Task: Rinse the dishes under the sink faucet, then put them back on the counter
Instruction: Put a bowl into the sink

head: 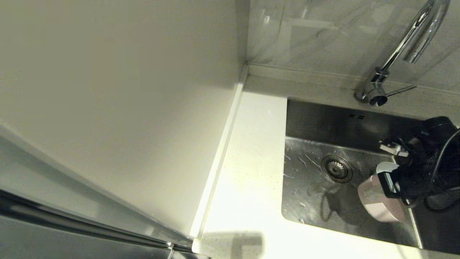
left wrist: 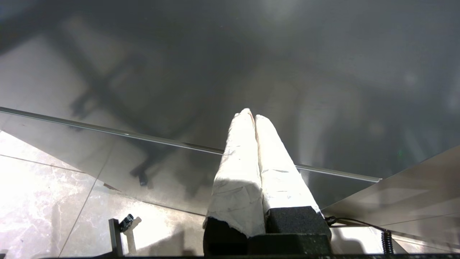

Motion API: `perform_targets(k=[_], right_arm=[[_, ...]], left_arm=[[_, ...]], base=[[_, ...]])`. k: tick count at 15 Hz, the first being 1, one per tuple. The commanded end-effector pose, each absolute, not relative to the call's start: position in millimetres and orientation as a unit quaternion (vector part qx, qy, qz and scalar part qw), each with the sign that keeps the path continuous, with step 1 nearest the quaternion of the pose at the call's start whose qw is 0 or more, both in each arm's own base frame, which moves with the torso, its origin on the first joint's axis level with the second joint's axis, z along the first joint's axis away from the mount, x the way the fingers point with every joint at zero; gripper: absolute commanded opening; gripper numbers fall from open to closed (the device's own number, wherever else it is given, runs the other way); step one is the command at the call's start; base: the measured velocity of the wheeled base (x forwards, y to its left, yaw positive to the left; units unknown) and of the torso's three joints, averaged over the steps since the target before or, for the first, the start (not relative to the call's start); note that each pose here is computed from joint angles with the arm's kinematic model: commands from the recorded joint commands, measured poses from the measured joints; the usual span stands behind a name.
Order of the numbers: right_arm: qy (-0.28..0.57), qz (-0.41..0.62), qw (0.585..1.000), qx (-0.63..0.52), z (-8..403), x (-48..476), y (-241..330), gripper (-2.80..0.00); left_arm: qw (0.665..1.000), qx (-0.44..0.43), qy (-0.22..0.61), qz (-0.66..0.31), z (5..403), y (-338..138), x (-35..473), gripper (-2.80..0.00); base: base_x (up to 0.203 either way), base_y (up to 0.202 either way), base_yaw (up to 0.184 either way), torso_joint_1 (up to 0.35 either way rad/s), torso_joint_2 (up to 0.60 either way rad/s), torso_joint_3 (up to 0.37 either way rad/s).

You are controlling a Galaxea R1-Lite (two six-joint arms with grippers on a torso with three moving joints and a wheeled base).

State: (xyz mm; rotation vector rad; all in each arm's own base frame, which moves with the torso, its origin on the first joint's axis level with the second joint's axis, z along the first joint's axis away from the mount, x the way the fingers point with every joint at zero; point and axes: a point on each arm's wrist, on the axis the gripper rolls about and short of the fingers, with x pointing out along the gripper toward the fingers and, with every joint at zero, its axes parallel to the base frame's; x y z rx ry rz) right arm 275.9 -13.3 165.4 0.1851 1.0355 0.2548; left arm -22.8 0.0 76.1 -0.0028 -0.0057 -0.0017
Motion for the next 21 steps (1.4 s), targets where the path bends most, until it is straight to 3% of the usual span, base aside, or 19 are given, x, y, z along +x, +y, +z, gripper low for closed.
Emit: perform_targets(k=[1, 6, 11, 16, 21], right_arm=[[0.481, 0.154, 0.861, 0.057, 174.3, 281.9, 11.6, -2.80], [0.437, 0.116, 0.891, -0.046, 170.5, 303.2, 58.2, -2.80], [0.331, 0.014, 0.940, -0.083, 168.4, 341.4, 65.8, -2.80], [0.328, -0.044, 0.939, -0.089, 136.0, 367.9, 56.4, -2.80], [0.315, -0.074, 0.943, -0.078, 136.5, 393.0, 36.9, -2.80]], left_arm=[[1.000, -0.002, -0.002, -0.001, 75.3, 0.0, -22.6, -2.80], [1.000, -0.002, -0.002, -0.001, 75.3, 0.0, -22.6, -2.80], [1.000, -0.002, -0.002, -0.001, 75.6, 0.0, -22.7, -2.80], [1.000, -0.002, -0.002, -0.001, 75.3, 0.0, -22.6, -2.80], [1.000, -0.002, -0.002, -0.001, 75.3, 0.0, -22.6, -2.80]], base=[[0.000, 0.000, 0.000, 0.000, 0.00, 0.000], [0.000, 0.000, 0.000, 0.000, 0.00, 0.000], [0.000, 0.000, 0.000, 0.000, 0.00, 0.000], [0.000, 0.000, 0.000, 0.000, 0.00, 0.000], [0.000, 0.000, 0.000, 0.000, 0.00, 0.000]])
